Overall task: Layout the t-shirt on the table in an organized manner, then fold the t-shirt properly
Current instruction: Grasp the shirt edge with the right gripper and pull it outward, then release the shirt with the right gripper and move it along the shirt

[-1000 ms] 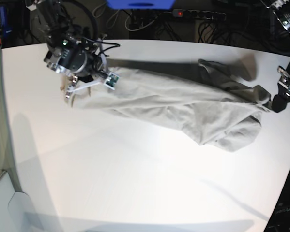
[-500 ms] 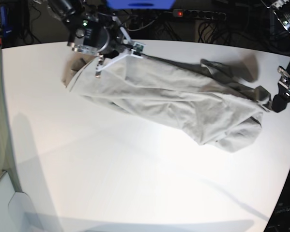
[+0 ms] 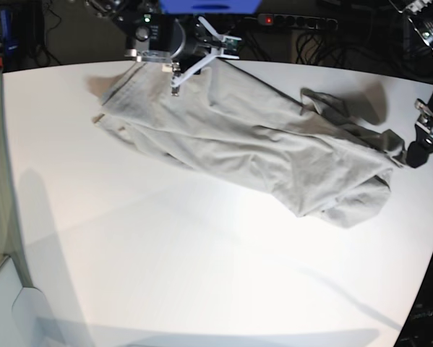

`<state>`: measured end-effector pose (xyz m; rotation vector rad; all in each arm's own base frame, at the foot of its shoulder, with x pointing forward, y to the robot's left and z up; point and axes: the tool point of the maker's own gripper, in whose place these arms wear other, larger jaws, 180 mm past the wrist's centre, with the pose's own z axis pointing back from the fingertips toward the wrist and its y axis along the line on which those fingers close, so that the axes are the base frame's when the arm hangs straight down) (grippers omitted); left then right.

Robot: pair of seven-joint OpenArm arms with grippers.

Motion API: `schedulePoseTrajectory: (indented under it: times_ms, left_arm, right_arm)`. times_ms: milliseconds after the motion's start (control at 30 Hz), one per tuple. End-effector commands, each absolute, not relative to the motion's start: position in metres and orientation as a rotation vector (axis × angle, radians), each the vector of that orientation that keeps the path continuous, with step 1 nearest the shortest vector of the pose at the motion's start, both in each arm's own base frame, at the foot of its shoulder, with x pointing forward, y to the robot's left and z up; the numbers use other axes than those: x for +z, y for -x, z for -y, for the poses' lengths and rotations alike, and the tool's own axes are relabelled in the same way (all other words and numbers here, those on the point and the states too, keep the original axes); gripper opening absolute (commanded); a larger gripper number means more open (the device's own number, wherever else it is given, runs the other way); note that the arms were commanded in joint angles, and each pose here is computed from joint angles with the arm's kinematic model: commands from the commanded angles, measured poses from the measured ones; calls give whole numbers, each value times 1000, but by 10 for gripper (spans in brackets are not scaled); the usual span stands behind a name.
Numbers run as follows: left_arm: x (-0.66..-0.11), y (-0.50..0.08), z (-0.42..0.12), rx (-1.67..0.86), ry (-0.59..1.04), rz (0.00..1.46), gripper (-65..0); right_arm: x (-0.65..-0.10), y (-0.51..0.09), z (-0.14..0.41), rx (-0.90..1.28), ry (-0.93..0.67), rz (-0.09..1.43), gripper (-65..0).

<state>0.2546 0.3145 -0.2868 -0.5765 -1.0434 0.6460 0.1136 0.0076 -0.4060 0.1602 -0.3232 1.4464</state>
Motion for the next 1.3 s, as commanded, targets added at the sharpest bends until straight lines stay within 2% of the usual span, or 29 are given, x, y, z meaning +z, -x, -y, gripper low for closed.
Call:
schedulePoseTrajectory:
  times_ms: [0, 433, 800, 1000, 1267]
  left_arm:
    - [-275, -257, -319, 619, 555, 1078, -646]
    - [-278, -254, -323, 619, 527, 1071, -646]
    - [-290, -250, -328, 617, 453, 1033, -645]
    - [-287, -250, -329, 612, 447, 1039, -645]
    - [-287, -250, -330, 613, 446, 1041, -645]
  right_arm:
    - [-400, -118, -12, 1440, -170, 356, -418]
    - [-395, -144, 4, 1381, -112, 386, -418]
    - [-383, -179, 32, 1419, 16, 424, -417]
    - [-365, -220, 45, 1426, 119, 488, -417]
    - [-328, -292, 87, 1266, 272, 584, -413]
